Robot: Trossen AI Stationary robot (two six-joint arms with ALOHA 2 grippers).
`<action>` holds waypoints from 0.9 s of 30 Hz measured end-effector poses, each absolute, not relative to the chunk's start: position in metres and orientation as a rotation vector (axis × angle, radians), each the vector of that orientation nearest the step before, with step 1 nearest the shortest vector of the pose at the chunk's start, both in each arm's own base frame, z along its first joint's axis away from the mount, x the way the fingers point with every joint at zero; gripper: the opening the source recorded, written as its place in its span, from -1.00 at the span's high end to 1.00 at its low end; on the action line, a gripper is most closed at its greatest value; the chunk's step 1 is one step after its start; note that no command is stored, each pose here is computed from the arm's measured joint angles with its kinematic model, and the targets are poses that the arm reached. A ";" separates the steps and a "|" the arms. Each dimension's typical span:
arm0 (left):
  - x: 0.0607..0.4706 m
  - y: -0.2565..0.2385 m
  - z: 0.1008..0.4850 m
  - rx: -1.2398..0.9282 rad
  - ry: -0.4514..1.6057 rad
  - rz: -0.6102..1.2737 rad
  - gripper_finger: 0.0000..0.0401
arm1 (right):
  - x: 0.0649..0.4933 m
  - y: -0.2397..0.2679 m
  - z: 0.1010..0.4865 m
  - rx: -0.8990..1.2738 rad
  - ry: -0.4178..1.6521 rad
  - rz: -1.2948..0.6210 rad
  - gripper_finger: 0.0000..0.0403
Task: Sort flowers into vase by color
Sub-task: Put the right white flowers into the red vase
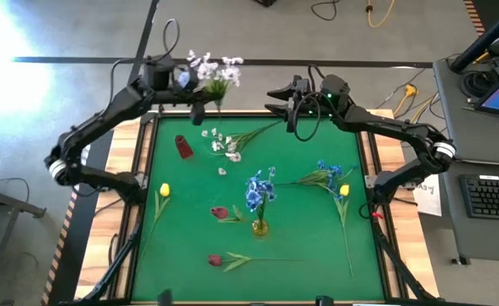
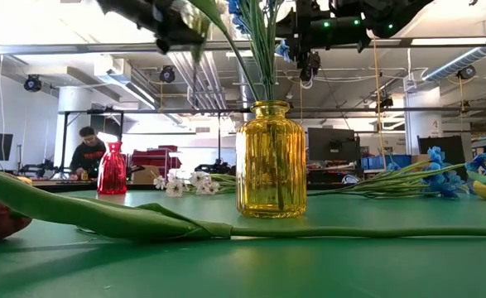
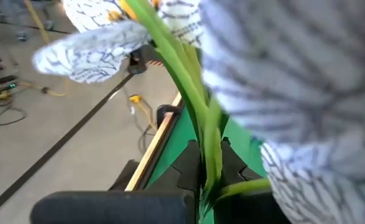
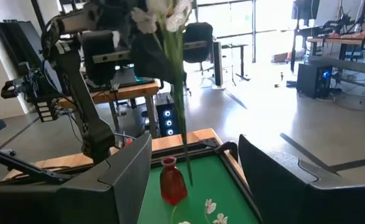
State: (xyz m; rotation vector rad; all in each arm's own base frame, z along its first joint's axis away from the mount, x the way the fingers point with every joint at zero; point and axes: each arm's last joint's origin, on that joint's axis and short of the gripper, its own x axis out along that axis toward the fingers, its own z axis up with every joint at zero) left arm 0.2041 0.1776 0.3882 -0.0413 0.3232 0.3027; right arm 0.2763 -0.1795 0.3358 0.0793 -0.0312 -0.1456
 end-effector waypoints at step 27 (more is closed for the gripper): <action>0.080 0.084 0.337 -0.236 0.164 0.941 1.00 | 0.277 -0.180 0.335 0.074 -0.027 -0.146 -0.16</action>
